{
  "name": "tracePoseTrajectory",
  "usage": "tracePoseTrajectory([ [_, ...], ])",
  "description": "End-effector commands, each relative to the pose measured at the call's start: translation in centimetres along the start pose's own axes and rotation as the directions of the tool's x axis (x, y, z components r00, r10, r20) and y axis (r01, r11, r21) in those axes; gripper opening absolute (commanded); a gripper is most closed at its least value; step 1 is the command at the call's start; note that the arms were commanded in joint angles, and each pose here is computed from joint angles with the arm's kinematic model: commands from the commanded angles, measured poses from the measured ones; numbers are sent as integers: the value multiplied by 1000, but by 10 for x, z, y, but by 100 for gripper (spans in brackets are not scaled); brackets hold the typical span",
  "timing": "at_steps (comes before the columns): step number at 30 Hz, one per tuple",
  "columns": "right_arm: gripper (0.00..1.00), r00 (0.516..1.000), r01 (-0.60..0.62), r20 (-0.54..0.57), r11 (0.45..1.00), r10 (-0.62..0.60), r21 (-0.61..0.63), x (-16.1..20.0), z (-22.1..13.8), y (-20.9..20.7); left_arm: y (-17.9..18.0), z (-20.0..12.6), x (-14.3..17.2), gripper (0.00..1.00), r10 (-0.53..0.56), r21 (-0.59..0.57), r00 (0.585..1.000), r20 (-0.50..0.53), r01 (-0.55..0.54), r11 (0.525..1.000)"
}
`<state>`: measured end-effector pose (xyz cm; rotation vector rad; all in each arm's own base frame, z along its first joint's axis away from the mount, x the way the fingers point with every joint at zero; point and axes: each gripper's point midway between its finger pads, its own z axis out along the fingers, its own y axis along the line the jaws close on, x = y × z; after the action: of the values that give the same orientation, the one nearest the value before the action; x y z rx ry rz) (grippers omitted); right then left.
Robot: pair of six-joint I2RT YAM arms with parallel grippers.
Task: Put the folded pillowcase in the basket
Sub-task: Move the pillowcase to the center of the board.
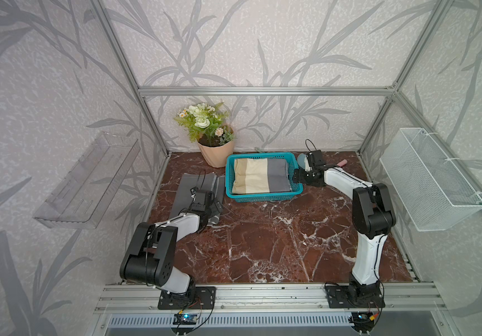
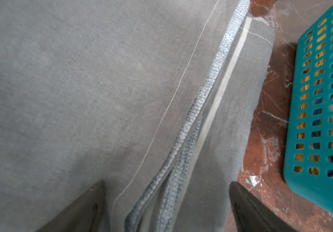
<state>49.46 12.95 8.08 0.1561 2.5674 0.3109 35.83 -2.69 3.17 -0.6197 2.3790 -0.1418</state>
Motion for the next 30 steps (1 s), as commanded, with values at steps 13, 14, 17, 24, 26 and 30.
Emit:
tracePoseTrajectory([
  [13, 99, 936, 63, 353, 989, -11, -134, -63, -167, 36, 15, -15, 82, 0, 35, 18, 984, -173, -32, 999],
  [14, 99, 935, 66, 353, 987, -10, -147, -61, -174, 38, 11, -19, 87, 0, 41, 32, 984, -175, -36, 999],
  [17, 99, 940, 79, 340, 978, -10, -191, -51, -191, 47, -5, -30, 108, 0, 70, 86, 978, -194, -54, 995],
  [24, 99, 959, 88, 283, 963, -14, -253, -3, -208, 56, -48, -53, 160, 19, 109, 226, 959, -261, -49, 973],
  [26, 99, 964, 71, 265, 961, 3, -269, 11, -211, 53, -58, -62, 169, 26, 127, 255, 957, -263, -58, 965],
  [30, 99, 974, 18, 220, 954, 51, -300, 42, -209, 45, -83, -74, 179, 54, 151, 331, 954, -259, -60, 942],
])
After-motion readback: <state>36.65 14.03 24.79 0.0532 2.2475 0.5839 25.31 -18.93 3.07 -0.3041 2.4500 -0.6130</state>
